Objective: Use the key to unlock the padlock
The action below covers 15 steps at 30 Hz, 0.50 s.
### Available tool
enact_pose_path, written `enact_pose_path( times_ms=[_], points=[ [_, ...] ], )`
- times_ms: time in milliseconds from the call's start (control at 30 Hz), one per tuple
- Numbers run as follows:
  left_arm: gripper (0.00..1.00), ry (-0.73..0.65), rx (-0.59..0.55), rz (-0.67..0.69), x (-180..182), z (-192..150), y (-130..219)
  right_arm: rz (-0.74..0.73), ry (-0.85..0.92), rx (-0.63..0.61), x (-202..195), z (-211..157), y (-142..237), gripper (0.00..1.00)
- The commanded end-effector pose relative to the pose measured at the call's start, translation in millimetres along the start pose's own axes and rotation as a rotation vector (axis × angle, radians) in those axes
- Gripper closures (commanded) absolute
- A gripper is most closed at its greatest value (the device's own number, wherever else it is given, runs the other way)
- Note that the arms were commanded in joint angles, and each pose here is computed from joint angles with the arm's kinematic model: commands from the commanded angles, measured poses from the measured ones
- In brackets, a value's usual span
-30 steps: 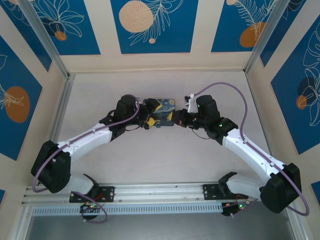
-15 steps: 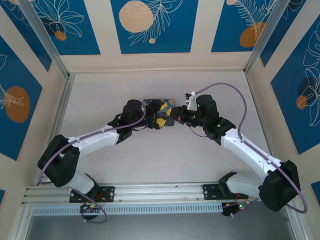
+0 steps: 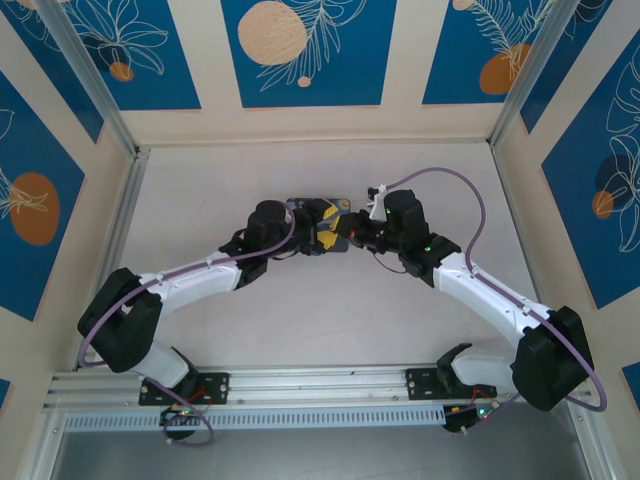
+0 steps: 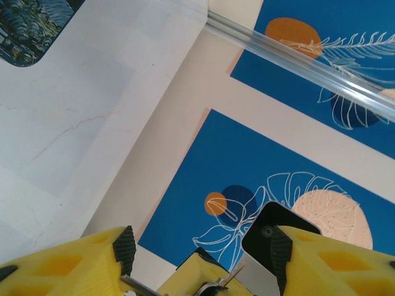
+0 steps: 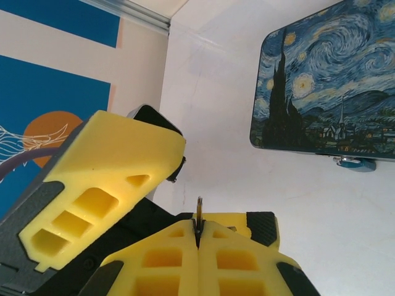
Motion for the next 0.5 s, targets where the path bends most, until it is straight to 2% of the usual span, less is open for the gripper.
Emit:
enact_pose_path(
  times_ms=[0,467],
  points=[
    [0.43,-0.004,-0.003,-0.029,-3.9,-3.8,-1.9,-0.016,-0.003,-0.027,-2.9,0.7,1.8,1.00],
    [0.53,-0.017,-0.046,-0.012,3.9,5.1,2.5,-0.057,-0.022,-0.047,-15.4,-1.5,10.7,1.00]
  ],
)
Point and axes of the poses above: each hand's point on the last joint's axis, 136 mm out from that joint toward the fingers, its own y axis back along the fingers, its own x axis along the line the jaws close on, z = x × y, the point moved 1 cm from there along y, back along the fingers, and after that the axes turned 12 degrees about y, right-handed, at the moved point
